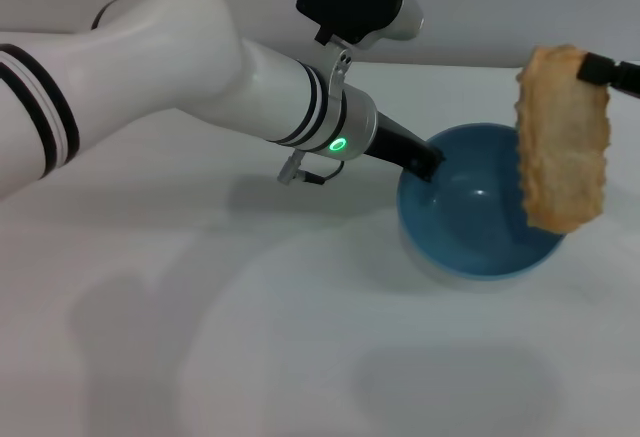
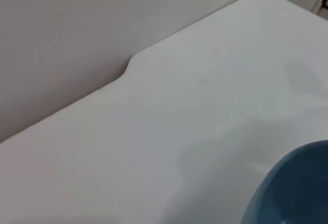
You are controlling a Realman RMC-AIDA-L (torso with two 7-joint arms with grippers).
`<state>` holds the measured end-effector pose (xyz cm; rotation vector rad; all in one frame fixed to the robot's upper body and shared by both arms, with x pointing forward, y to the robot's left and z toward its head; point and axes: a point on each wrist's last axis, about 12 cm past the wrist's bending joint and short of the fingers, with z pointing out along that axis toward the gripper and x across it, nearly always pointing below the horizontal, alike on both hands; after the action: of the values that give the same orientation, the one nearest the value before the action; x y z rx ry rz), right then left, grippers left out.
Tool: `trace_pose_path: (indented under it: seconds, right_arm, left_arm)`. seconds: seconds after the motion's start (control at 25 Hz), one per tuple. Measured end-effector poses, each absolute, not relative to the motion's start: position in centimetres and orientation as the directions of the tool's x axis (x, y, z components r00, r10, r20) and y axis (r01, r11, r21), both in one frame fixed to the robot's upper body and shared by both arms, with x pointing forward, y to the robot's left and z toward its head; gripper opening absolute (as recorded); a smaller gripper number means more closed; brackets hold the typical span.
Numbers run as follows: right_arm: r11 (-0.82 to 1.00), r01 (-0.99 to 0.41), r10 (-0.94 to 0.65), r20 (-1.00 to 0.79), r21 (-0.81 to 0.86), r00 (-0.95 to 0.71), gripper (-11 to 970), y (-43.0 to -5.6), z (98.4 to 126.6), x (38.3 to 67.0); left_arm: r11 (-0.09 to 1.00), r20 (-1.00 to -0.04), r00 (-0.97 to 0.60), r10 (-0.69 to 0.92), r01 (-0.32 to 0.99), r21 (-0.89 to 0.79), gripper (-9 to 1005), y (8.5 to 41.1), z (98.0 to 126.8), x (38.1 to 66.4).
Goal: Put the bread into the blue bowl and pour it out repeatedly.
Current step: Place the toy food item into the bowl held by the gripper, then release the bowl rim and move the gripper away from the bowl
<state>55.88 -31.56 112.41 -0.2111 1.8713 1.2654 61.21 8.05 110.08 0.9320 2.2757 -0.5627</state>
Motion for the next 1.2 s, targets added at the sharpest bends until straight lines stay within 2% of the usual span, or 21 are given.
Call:
trace_pose_path:
  seconds: [0.28, 0.52, 0.88, 0.96, 1.12, 1.2]
  right_arm:
    - [0.477, -0.51, 0.319, -0.682, 0.716, -0.658, 88, -30.2, 110.5, 56.2]
    - [0.509, -0.487, 0.238, -0.66, 0.71, -0.713, 87, -27.9, 108.8, 56.6]
    - [0.532, -0.464, 0.255, -0.656, 0.709, -0.71, 214, -28.3, 108.4, 56.6]
    - [0.531, -0.46, 0.273, -0.658, 0.712, -0.702, 277, -28.5, 108.5, 56.6]
    - [0.547, -0.451, 0.364, -0.686, 0.705, -0.63, 404, -30.8, 109.3, 56.1]
    - [0.568, -0.437, 0.409, -0.701, 0.697, -0.584, 403, -32.3, 109.7, 55.7]
  left_arm:
    - [0.665, -0.671, -0.577, 0.465, 0.729, -0.166, -1, 8.0, 109.8, 61.0]
    - [0.666, -0.673, -0.579, 0.461, 0.726, -0.168, -1, 8.0, 109.8, 61.0]
    - [0.672, -0.674, -0.58, 0.458, 0.722, -0.165, 0, 8.3, 109.6, 61.1]
    - [0.673, -0.673, -0.58, 0.46, 0.722, -0.162, 0, 8.4, 109.6, 61.1]
    - [0.668, -0.645, -0.591, 0.483, 0.725, -0.164, 0, 8.6, 109.3, 61.1]
    - [0.662, -0.624, -0.601, 0.5, 0.73, -0.172, 0, 8.7, 109.1, 60.8]
